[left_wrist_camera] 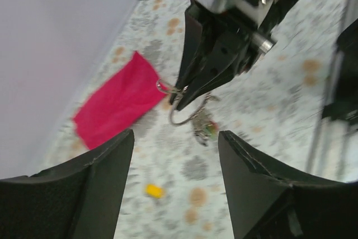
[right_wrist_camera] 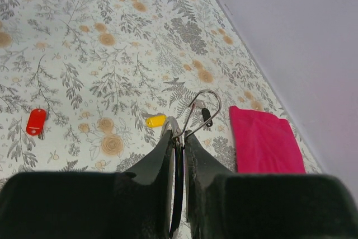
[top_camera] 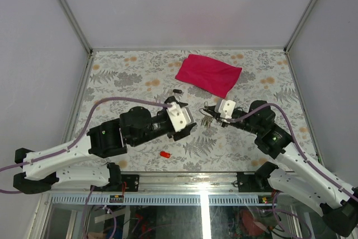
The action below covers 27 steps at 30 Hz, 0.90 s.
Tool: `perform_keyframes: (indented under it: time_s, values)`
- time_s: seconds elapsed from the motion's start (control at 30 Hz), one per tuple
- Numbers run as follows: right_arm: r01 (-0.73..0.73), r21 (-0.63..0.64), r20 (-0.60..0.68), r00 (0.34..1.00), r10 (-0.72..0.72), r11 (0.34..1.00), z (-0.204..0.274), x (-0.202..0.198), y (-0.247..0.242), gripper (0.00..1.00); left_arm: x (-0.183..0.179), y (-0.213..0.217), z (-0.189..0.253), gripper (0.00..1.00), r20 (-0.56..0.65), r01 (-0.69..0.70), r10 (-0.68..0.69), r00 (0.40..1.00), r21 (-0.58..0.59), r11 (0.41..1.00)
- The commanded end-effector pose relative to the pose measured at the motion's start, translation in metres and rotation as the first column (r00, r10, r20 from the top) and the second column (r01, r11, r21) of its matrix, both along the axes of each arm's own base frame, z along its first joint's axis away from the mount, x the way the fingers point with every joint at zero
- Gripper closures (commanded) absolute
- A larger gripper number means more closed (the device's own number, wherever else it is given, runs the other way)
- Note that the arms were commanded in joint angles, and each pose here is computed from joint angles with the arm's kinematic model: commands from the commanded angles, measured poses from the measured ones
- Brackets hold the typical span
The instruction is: Put the keys on the keyring
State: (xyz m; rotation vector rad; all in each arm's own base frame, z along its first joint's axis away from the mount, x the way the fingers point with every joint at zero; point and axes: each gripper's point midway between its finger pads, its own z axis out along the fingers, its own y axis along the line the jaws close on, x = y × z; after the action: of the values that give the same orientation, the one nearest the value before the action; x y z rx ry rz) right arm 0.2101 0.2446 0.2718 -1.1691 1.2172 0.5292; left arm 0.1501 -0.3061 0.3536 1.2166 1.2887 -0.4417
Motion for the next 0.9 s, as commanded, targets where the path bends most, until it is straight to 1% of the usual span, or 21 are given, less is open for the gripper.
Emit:
perform_keyframes:
  time_s: [0.0,0.07,0.2,0.23,0.37,0.4,0.53,0.6,0.73,0.87]
  values:
    - [0.002,0.016,0.114,0.993,-0.004,1.000,0.030,-0.002,-0.005,1.00,-0.026,-0.022,0.031,0.34,-0.385,-0.065,-0.075,0.920,-0.337,0.939]
    - [-0.004,0.007,0.103,0.995,0.003,1.000,0.031,-0.005,-0.006,1.00,-0.025,-0.026,0.030,0.32,-0.456,-0.116,-0.068,0.888,-0.364,0.924]
    - [-0.009,0.010,0.096,0.995,0.008,1.000,0.029,-0.009,-0.008,1.00,-0.012,-0.030,0.027,0.32,-0.563,-0.227,-0.046,0.825,-0.405,0.886]
    - [-0.010,0.018,0.103,0.995,0.008,1.000,0.030,-0.010,-0.009,1.00,-0.002,-0.030,0.026,0.33,-0.591,-0.256,-0.042,0.806,-0.411,0.875]
    - [-0.022,0.044,0.102,0.995,0.018,0.999,0.033,-0.014,-0.008,1.00,0.029,-0.026,0.020,0.46,-0.699,-0.346,-0.079,0.711,-0.445,0.826]
    - [-0.030,0.043,0.101,0.995,0.025,0.999,0.032,-0.015,-0.007,1.00,0.034,-0.025,0.020,0.47,-0.710,-0.358,-0.091,0.698,-0.456,0.815]
    - [-0.044,0.040,0.097,0.994,0.040,0.998,0.031,-0.017,-0.006,1.00,0.046,-0.026,0.018,0.47,-0.722,-0.393,-0.072,0.688,-0.454,0.799]
    - [-0.049,0.041,0.095,0.994,0.045,0.998,0.032,-0.017,-0.005,1.00,0.050,-0.030,0.014,0.49,-0.728,-0.397,-0.055,0.684,-0.434,0.809]
    - [-0.056,0.046,0.093,0.994,0.052,0.997,0.033,-0.018,-0.003,1.00,0.049,-0.040,0.011,0.53,-0.723,-0.361,-0.063,0.688,-0.416,0.835]
    - [-0.071,0.055,0.086,0.994,0.066,0.996,0.034,-0.019,-0.001,1.00,0.053,-0.043,0.005,0.56,-0.722,-0.359,-0.040,0.691,-0.391,0.848]
